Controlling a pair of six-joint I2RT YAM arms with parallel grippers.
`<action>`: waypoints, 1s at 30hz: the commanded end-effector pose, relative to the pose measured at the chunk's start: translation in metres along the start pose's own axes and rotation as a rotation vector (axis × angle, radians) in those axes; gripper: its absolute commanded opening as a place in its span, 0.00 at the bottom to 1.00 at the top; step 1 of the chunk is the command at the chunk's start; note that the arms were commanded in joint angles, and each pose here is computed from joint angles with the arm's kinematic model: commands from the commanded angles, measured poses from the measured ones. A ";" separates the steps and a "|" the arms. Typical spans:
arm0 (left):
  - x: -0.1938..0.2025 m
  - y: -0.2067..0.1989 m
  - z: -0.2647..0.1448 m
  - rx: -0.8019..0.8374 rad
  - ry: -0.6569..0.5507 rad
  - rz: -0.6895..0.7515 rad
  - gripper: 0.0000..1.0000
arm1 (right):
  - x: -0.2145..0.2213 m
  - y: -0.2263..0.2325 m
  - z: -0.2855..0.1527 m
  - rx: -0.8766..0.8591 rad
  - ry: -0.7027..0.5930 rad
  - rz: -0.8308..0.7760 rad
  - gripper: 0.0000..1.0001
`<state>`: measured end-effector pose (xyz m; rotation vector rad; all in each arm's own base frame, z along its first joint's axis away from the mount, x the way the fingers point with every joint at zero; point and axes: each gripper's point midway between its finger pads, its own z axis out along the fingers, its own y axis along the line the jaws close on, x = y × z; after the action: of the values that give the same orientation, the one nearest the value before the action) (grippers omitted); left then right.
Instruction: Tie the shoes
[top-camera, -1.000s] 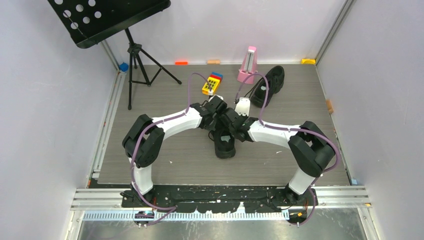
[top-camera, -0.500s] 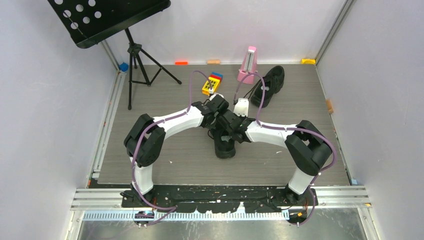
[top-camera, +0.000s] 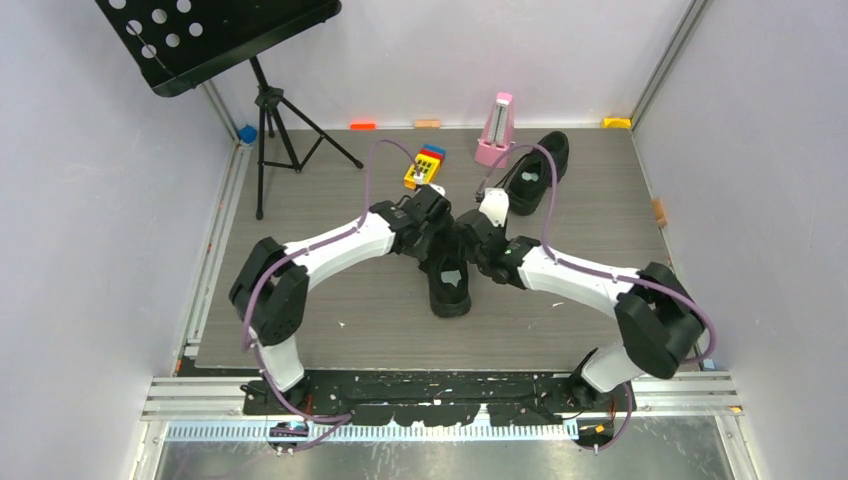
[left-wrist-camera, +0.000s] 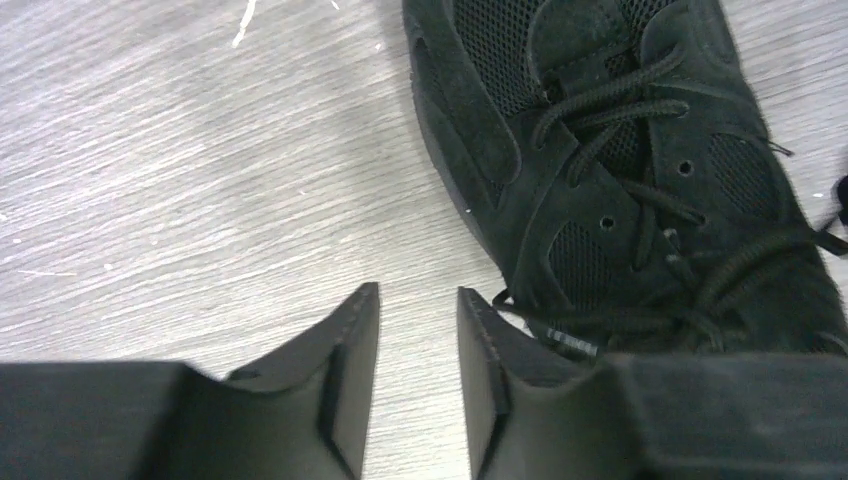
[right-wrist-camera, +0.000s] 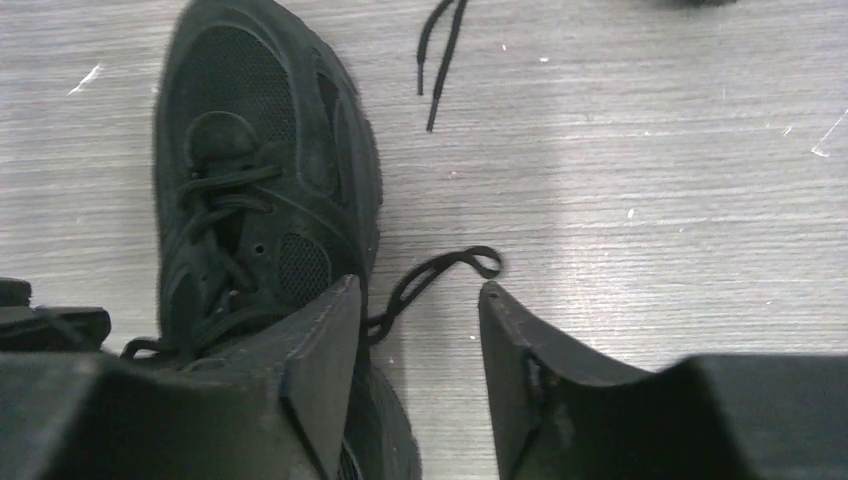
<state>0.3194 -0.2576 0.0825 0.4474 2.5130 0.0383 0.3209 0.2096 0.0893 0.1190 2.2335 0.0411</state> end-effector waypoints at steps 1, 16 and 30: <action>-0.019 0.014 -0.040 0.051 -0.065 -0.034 0.41 | -0.025 0.013 -0.026 -0.140 -0.020 0.047 0.60; 0.004 -0.032 -0.101 0.452 -0.083 -0.121 0.71 | -0.032 -0.022 -0.080 -0.321 0.044 0.165 0.87; 0.005 -0.062 -0.046 0.421 -0.025 -0.125 0.78 | -0.016 -0.050 -0.091 -0.313 0.065 0.204 0.87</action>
<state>0.2521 -0.2929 0.1063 0.4735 2.5604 -0.5131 0.2613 0.1621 0.1506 0.1762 2.2584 0.4861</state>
